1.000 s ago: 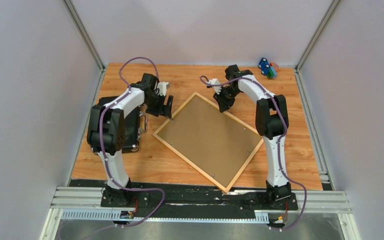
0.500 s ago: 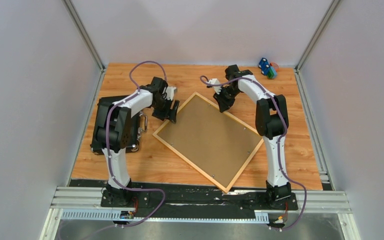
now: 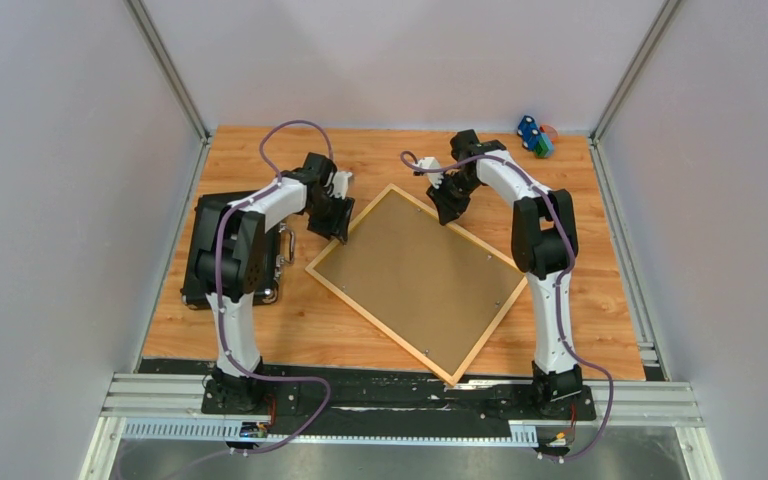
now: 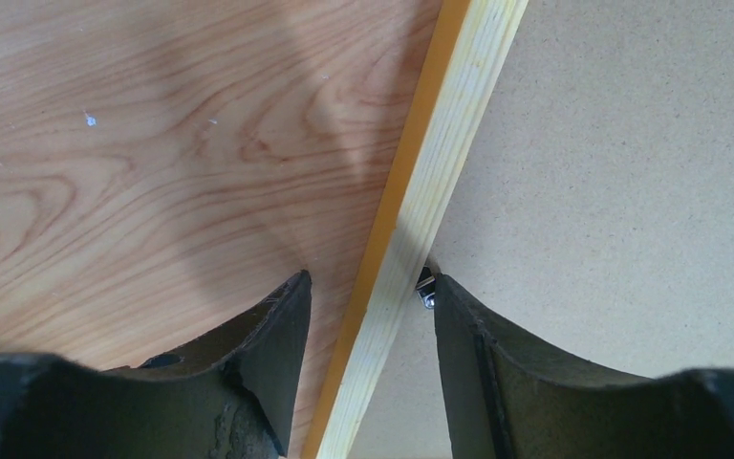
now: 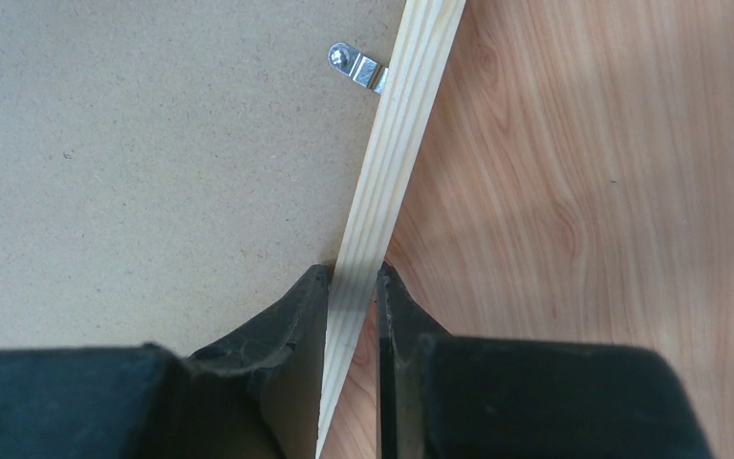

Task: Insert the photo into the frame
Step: Install the photo frame at the center of the board.

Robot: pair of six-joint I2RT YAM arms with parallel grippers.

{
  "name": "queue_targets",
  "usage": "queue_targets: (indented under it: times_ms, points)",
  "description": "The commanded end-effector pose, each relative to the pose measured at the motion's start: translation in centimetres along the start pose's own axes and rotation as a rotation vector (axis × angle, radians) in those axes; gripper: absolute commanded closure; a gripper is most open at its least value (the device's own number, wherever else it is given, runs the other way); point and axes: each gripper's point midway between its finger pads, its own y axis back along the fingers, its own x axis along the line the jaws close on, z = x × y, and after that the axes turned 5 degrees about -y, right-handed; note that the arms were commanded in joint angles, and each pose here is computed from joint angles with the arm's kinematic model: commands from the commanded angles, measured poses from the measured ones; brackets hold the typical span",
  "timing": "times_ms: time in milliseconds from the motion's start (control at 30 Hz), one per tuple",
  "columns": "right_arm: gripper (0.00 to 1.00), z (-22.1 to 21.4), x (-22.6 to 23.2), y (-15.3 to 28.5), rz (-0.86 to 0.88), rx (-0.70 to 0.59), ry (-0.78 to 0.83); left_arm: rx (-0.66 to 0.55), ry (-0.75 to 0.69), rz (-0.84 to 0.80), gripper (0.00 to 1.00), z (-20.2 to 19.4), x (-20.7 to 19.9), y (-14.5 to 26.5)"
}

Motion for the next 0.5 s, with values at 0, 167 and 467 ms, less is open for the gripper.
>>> queue_targets:
  times_ms: [0, 167, 467]
  points:
    - [1.00, -3.2, -2.1, -4.3, -0.051, 0.090, 0.046, -0.025, -0.003, 0.029, 0.43, 1.1, 0.9, -0.8]
    - [1.00, -3.4, -2.1, -4.3, -0.051, 0.094, 0.045, -0.019, -0.003, 0.034, 0.48, 0.9, 1.0, -1.0]
    - [1.00, -3.7, -2.0, -4.5, -0.050, 0.102, 0.042, -0.016, -0.006, 0.108, 0.59, 0.1, 2.2, -0.5]
